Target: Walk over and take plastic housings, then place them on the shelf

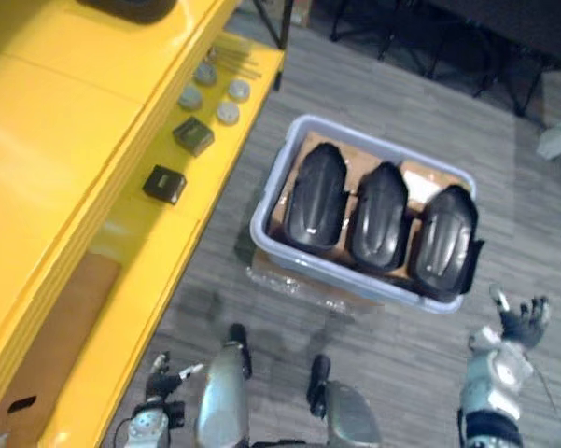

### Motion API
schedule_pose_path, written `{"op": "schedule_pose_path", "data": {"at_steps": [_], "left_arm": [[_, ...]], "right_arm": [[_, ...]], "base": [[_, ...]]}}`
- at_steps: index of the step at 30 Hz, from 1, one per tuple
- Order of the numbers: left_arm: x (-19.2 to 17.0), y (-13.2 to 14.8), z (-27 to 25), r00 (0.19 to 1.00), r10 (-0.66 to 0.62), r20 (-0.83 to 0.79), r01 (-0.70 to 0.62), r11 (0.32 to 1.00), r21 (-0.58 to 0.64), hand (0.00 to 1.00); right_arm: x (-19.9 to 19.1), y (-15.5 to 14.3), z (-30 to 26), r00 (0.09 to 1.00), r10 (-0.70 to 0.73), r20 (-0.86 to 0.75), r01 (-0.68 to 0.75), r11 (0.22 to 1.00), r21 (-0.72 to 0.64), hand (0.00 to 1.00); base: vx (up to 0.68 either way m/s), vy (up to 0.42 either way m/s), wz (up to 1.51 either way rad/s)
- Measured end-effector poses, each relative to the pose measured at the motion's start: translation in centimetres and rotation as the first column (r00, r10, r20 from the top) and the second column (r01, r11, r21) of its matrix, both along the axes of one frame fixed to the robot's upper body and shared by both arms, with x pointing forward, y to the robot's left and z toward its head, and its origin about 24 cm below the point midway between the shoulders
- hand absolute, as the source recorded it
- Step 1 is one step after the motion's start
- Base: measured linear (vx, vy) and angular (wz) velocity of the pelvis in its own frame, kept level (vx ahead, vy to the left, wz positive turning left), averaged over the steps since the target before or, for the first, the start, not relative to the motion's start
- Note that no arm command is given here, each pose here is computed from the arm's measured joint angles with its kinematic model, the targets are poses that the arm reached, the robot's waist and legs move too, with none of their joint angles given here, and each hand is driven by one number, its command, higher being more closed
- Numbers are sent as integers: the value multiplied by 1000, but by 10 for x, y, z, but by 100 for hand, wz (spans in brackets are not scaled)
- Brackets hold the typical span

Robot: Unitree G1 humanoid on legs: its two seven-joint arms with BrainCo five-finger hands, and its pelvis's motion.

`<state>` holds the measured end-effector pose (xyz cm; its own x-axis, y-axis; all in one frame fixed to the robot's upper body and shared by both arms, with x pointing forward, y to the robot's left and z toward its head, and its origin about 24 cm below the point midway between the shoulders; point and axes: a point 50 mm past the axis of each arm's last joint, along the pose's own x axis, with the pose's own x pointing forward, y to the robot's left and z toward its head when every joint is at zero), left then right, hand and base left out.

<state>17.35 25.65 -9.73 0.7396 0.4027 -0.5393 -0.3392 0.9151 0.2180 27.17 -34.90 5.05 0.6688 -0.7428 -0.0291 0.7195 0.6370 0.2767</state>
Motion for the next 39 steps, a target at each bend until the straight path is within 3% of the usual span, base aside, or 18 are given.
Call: {"op": "schedule_pose_path", "data": {"at_steps": [5, 11, 20, 32, 39], "left_arm": [[23, -16, 6, 997, 2, 73, 1, 999, -39, 0], [27, -44, 2, 994, -48, 99, 58, 993, -106, 0], [4, -55, -15, 996, -89, 16, 90, 981, -170, 0], [3, -64, -17, 995, -98, 27, 101, 965, -243, 0], [15, -71, -10, 988, -131, 88, 149, 958, -246, 0]], "right_arm": [[39, -12, 57, 997, 32, 70, -29, 999, -46, 0], [24, -56, 109, 982, -159, 101, 171, 978, -116, 0], [18, -79, 152, 928, -350, 127, 362, 928, -89, 0], [16, -93, 135, 958, -276, -71, 273, 961, -55, 0], [24, -88, 134, 979, -162, -126, 145, 980, -136, 0]], "base": [[-26, 10, -21], [68, -6, 2], [26, -18, 6], [12, -6, 5], [-7, -1, 6]]}}
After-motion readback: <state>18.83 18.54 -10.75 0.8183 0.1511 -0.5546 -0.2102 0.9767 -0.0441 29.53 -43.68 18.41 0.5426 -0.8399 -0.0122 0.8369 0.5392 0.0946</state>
